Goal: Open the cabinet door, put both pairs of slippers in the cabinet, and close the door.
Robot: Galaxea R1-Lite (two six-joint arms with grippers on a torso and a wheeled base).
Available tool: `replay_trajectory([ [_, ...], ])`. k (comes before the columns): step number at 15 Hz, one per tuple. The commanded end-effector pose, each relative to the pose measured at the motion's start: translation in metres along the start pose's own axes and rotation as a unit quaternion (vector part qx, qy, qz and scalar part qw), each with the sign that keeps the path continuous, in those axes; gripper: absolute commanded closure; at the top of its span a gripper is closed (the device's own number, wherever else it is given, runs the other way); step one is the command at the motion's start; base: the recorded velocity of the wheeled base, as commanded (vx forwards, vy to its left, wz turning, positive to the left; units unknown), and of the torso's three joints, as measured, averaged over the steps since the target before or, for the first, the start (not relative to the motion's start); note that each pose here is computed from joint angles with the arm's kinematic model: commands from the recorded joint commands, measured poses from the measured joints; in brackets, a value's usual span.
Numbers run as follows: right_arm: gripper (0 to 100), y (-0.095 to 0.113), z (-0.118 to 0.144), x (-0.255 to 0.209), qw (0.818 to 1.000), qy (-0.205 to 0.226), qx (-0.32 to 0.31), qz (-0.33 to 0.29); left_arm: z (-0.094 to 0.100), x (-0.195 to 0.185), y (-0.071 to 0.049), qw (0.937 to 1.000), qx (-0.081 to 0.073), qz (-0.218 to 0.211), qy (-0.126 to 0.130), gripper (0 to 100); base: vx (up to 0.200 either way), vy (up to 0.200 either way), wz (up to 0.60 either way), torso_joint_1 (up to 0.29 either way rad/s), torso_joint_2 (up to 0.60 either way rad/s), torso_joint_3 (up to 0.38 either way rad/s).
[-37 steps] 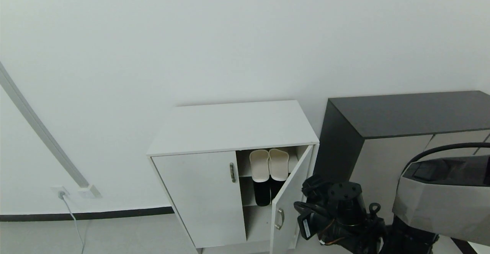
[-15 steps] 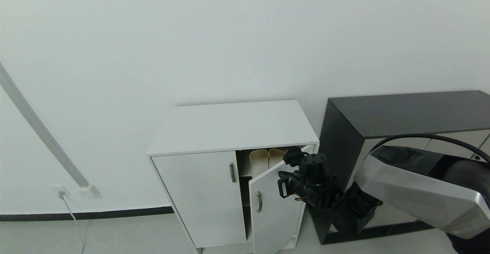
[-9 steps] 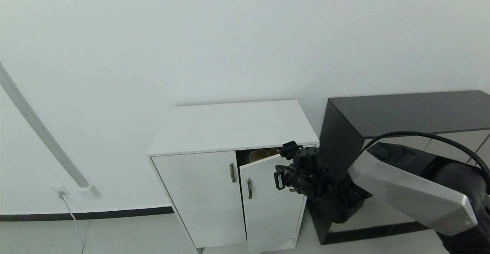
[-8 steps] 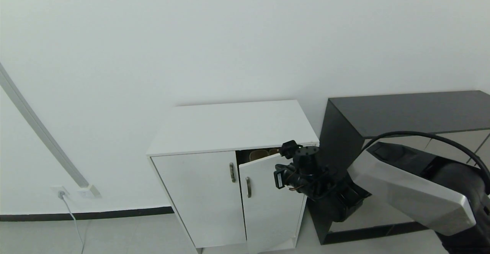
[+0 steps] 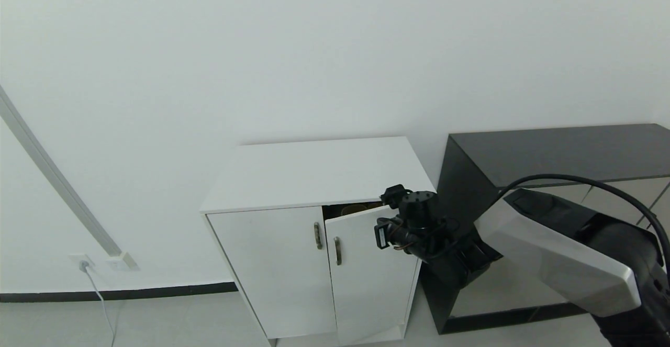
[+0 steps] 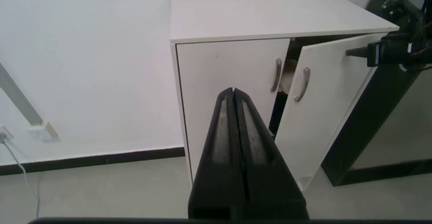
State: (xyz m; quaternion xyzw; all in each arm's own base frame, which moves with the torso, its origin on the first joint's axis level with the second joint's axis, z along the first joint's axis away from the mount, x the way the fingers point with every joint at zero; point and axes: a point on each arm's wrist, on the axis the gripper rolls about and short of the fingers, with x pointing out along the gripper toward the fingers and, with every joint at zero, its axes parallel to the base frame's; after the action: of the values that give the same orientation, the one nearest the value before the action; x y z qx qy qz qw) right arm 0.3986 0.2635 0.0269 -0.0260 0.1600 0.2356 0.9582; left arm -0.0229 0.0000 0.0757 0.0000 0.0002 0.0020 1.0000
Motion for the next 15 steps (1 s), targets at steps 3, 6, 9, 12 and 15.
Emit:
replay_trajectory([
  [3, 100, -0.001, 0.002, 0.011, 1.0, -0.004, 0.002, -0.002, 0.0, 0.0, 0.0, 1.0, 0.0, 0.0, 0.0, 100, 0.0, 0.0, 0.0, 0.0, 0.0, 0.0],
  [6, 100, 0.0, 0.004, 0.014, 1.0, -0.004, 0.002, -0.001, 0.0, 0.0, 0.0, 1.0, 0.0, 0.0, 0.0, 100, 0.0, 0.0, 0.0, 0.0, 0.0, 0.0],
  [9, 100, 0.0, 0.008, 0.019, 1.0, -0.004, 0.002, -0.002, 0.0, 0.0, 0.0, 1.0, 0.0, 0.0, 0.0, 100, 0.0, 0.0, 0.0, 0.0, 0.0, 0.0],
  [12, 100, 0.0, 0.009, 0.021, 1.0, -0.003, 0.002, -0.003, 0.0, 0.0, 0.0, 1.0, 0.0, 0.0, 0.0, 100, 0.0, 0.0, 0.0, 0.0, 0.0, 0.0],
  [15, 100, 0.001, 0.005, 0.025, 1.0, -0.002, 0.002, -0.003, 0.0, 0.0, 0.0, 1.0, 0.0, 0.0, 0.0, 100, 0.0, 0.0, 0.0, 0.0, 0.0, 0.0],
])
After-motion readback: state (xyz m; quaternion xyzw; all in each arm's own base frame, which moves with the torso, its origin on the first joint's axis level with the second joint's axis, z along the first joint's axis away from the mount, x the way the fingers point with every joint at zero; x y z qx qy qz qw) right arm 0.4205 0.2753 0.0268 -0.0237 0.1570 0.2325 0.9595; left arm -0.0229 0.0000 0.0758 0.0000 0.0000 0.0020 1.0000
